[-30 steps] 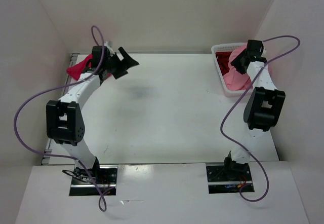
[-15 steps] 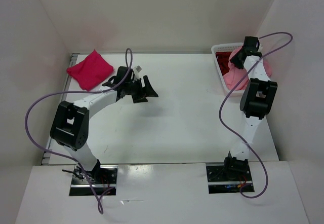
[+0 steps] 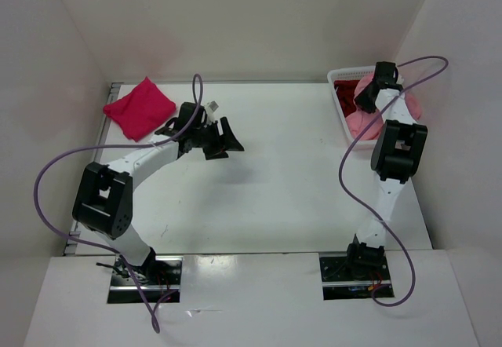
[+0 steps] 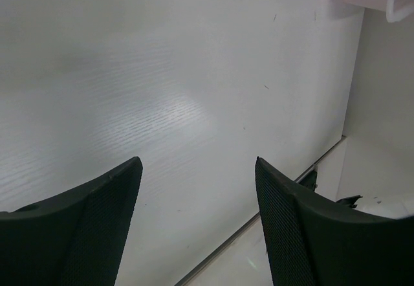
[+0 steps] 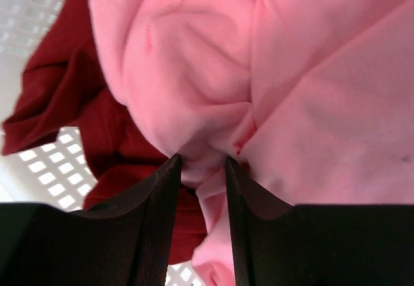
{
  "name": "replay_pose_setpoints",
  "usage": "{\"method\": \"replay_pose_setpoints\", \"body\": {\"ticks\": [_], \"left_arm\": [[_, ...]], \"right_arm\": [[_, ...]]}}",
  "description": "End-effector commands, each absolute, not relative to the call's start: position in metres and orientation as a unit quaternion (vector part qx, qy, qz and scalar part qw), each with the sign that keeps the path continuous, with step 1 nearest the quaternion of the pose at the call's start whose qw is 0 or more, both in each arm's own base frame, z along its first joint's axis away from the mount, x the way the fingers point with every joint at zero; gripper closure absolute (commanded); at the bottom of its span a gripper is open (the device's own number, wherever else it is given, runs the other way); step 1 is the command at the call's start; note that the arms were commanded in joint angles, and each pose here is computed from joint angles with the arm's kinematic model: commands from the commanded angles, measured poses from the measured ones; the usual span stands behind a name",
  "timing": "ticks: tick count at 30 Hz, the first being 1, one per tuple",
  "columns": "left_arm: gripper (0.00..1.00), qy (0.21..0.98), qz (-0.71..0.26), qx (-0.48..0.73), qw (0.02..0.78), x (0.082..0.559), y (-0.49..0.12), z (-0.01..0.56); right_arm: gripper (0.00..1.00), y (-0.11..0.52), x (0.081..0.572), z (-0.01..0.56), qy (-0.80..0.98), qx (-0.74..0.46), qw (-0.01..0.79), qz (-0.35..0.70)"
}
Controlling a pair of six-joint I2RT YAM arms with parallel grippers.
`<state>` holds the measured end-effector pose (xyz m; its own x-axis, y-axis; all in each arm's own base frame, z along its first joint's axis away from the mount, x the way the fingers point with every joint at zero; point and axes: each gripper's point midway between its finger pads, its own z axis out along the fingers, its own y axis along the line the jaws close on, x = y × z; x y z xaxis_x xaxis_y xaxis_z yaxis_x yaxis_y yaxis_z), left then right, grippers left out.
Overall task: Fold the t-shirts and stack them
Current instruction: Grab crumpled tshirt from bin with the right arm
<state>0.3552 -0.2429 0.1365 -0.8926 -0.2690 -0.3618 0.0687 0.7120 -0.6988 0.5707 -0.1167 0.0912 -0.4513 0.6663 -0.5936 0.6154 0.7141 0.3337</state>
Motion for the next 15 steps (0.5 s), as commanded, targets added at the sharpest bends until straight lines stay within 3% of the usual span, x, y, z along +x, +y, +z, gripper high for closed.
{"method": "replay_pose_setpoints", "body": {"ticks": [1,8,10,11,15], "left_arm": [[0.22,0.884,-0.386,-0.037,0.26,0.358,-0.242,0.166],[0.22,0.888,-0.38,-0.042,0.255,0.356,-0.24,0.161],[0.22,0.888,-0.38,-0.042,0.255,0.356,-0.24,0.161],[0.22,0.888,-0.38,-0.042,0.255,0.356,-0.24,0.161],[0.22,0.887,-0.381,-0.04,0.258,0.36,-0.241,0.164]], "right_arm": [[0.6,-0.127,0.561,0.12,0.838,0.381,0.39,0.011],[0.63,-0.128,0.558,0.096,0.848,0.384,0.365,0.015],[0.75,-0.128,0.567,0.104,0.844,0.381,0.376,0.021],[0.88,-0.126,0.567,0.104,0.844,0.383,0.375,0.029],[0.99,-0.131,0.561,0.144,0.822,0.394,0.41,0.021]]}}
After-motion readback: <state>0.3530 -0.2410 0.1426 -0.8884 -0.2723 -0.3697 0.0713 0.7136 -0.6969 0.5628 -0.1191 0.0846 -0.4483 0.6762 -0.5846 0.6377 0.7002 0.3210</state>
